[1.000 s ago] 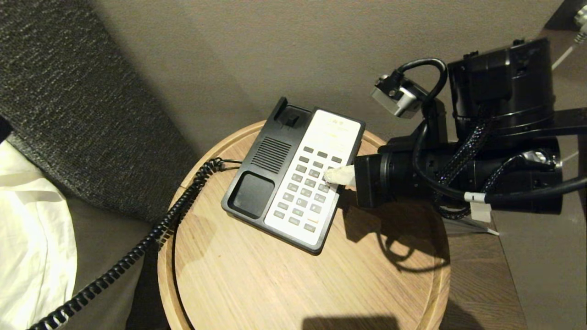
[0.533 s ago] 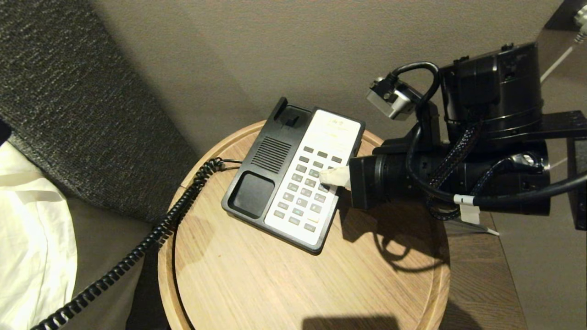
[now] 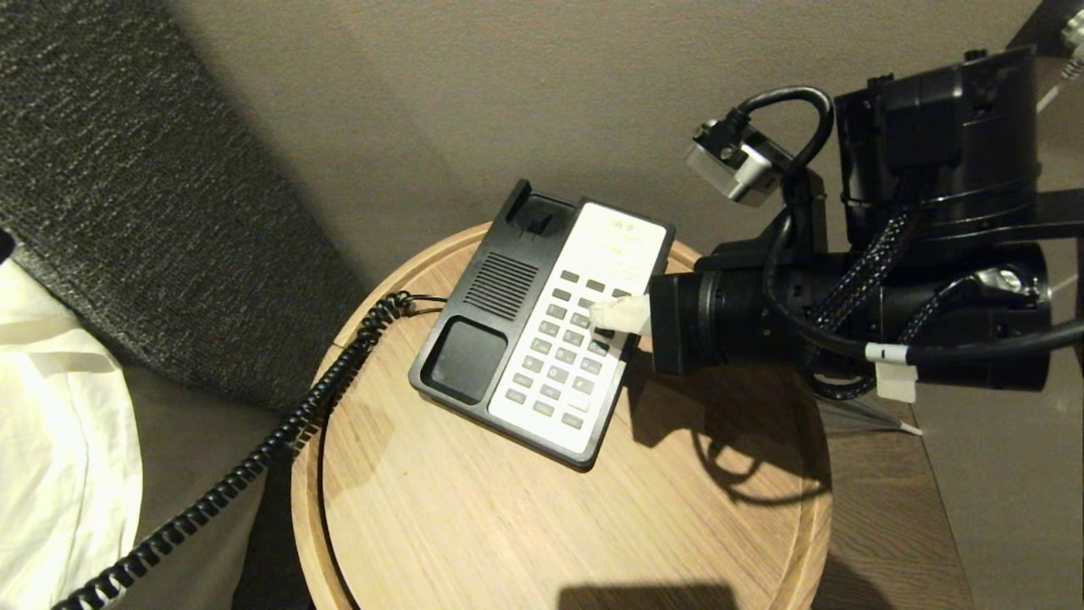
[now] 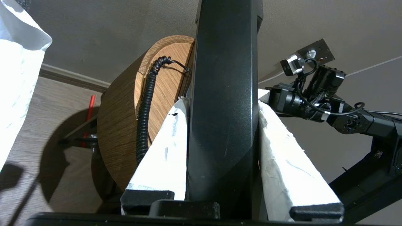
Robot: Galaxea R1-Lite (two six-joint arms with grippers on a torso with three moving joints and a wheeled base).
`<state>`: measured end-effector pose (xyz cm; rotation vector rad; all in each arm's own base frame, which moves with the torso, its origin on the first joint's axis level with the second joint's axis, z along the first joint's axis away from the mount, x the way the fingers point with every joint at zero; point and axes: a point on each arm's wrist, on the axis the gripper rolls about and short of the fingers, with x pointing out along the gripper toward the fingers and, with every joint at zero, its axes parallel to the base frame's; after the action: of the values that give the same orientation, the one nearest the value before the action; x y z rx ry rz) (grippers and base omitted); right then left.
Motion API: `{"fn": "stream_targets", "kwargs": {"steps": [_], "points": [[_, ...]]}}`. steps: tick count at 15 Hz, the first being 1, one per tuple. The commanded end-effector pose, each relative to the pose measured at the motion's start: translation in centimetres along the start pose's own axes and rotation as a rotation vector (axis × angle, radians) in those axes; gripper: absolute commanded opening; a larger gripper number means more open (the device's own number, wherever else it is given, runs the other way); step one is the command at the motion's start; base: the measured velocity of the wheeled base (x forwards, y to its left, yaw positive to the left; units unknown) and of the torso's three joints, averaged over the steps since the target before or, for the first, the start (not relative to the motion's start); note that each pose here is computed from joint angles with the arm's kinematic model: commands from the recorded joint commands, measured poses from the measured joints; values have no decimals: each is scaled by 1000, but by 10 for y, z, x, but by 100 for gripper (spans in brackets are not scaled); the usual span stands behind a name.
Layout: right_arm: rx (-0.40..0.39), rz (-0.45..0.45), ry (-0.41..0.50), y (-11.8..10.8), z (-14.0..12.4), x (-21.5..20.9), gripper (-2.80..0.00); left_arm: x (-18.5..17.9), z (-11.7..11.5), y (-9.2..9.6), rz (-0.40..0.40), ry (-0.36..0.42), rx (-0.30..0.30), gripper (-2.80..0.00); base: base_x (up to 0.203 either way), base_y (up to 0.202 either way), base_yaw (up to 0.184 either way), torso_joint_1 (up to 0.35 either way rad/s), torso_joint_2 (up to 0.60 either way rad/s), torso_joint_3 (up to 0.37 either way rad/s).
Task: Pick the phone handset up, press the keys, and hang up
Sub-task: Dial the number
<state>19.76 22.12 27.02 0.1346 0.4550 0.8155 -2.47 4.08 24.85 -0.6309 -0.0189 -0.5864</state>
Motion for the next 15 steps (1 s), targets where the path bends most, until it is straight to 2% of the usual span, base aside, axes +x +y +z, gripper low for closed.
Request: {"fn": "stream_targets", "kwargs": {"steps": [1, 15], "points": [[1, 18, 3, 5, -1, -3, -280, 0, 0, 0, 2, 1, -3, -280, 0, 0, 0, 0, 0, 0], [-7, -23, 60, 0, -15, 7, -280, -1, -3, 2, 4, 4, -1, -280, 0, 0, 0, 0, 0, 0]]}}
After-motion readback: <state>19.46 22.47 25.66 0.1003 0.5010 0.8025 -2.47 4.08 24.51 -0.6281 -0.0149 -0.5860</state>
